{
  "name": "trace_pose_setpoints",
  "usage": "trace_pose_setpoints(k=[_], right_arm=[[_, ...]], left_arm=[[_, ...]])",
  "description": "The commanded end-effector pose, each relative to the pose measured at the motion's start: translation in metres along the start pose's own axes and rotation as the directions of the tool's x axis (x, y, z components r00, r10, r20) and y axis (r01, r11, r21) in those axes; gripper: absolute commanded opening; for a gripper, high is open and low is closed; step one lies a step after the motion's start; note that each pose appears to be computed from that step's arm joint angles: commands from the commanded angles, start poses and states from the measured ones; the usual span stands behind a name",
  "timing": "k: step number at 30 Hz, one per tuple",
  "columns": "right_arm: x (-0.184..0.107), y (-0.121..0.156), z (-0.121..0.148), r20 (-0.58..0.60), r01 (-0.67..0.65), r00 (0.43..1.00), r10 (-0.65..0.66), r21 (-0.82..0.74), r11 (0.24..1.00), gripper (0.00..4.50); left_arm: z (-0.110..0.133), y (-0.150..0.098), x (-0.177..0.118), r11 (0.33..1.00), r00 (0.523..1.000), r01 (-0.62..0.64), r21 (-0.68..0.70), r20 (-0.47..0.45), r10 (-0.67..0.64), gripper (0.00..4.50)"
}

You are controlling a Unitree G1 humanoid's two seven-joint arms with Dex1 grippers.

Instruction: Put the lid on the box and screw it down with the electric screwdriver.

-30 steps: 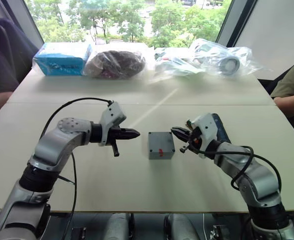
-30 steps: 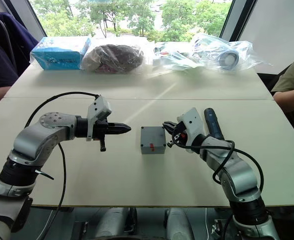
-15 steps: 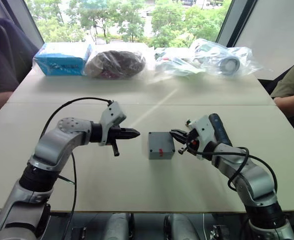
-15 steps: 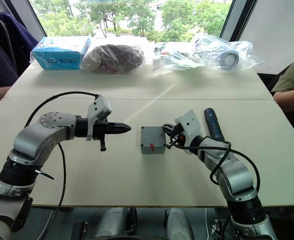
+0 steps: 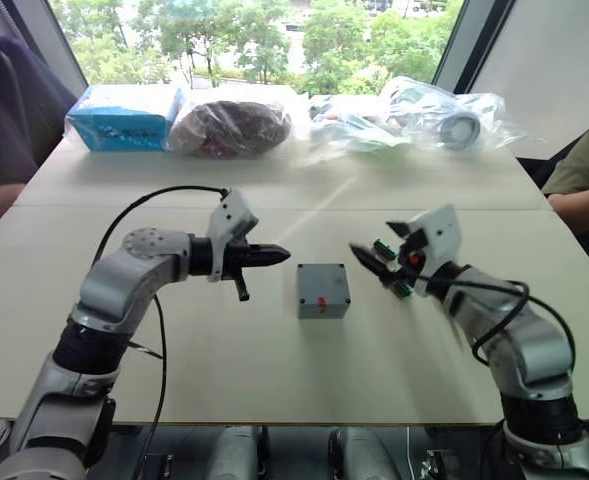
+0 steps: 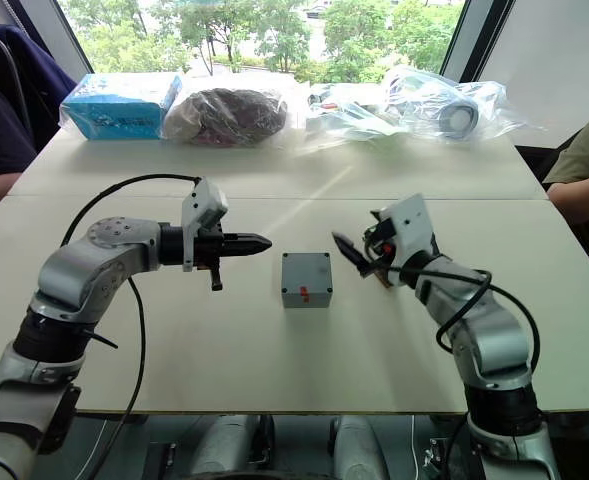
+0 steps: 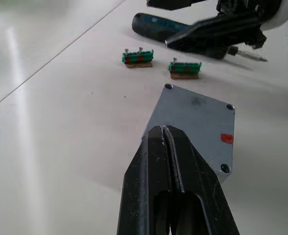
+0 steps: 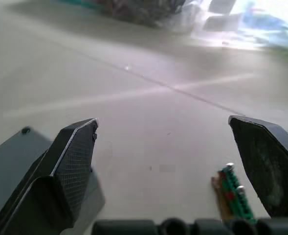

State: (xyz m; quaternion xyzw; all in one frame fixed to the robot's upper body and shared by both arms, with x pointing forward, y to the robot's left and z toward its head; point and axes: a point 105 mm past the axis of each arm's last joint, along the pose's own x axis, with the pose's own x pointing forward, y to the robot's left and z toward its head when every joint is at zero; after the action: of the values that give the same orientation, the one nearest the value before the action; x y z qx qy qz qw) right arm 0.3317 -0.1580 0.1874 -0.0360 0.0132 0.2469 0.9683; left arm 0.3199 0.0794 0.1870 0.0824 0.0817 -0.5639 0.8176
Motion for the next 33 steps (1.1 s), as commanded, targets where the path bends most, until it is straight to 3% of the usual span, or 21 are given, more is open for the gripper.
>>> trace_pose_setpoints(k=[1,3,7,12,14,17,21,24,33], right_arm=[[-0.009,-0.028,0.045,0.110,0.070,0.991,-0.073,0.028,0.997,4.46],[-0.015,-0.046,0.055,0.064,0.102,0.993,-0.102,-0.002,0.995,4.46],[-0.027,-0.067,0.047,-0.191,0.064,0.979,-0.066,-0.017,0.998,4.46],[-0.051,-0.087,-0.002,-0.559,0.120,0.827,-0.057,0.077,0.990,4.46],[-0.059,-0.085,-0.014,-0.626,0.100,0.780,0.007,0.137,0.985,4.46],[-0.067,-0.083,-0.022,-0.674,0.085,0.733,0.090,0.222,0.971,4.46],[-0.076,-0.102,-0.040,-0.765,0.130,0.644,0.011,0.124,0.984,4.46],[-0.077,-0.094,-0.048,-0.793,0.121,0.601,0.098,0.211,0.970,4.46],[-0.064,-0.094,-0.065,-0.805,0.095,0.573,0.153,0.251,0.963,4.46]], left_arm=[[0.034,-0.005,-0.002,0.998,0.994,0.024,0.061,0.102,-0.030,0.00],[0.038,-0.014,0.002,0.991,0.992,0.065,0.119,0.098,-0.077,0.00],[0.039,-0.033,0.006,0.969,0.983,0.167,0.181,0.049,-0.178,0.00],[0.028,-0.052,0.006,0.929,0.965,0.263,0.260,-0.051,-0.259,0.00],[0.027,-0.056,0.007,0.925,0.961,0.278,0.261,-0.056,-0.273,0.00],[0.025,-0.061,0.008,0.921,0.957,0.290,0.259,-0.059,-0.284,0.00],[0.024,-0.065,0.010,0.917,0.955,0.296,0.269,-0.069,-0.288,0.00],[0.018,-0.065,0.010,0.917,0.960,0.279,0.285,-0.096,-0.262,0.00],[0.004,-0.064,0.012,0.936,0.969,0.245,0.252,-0.095,-0.228,0.00]])
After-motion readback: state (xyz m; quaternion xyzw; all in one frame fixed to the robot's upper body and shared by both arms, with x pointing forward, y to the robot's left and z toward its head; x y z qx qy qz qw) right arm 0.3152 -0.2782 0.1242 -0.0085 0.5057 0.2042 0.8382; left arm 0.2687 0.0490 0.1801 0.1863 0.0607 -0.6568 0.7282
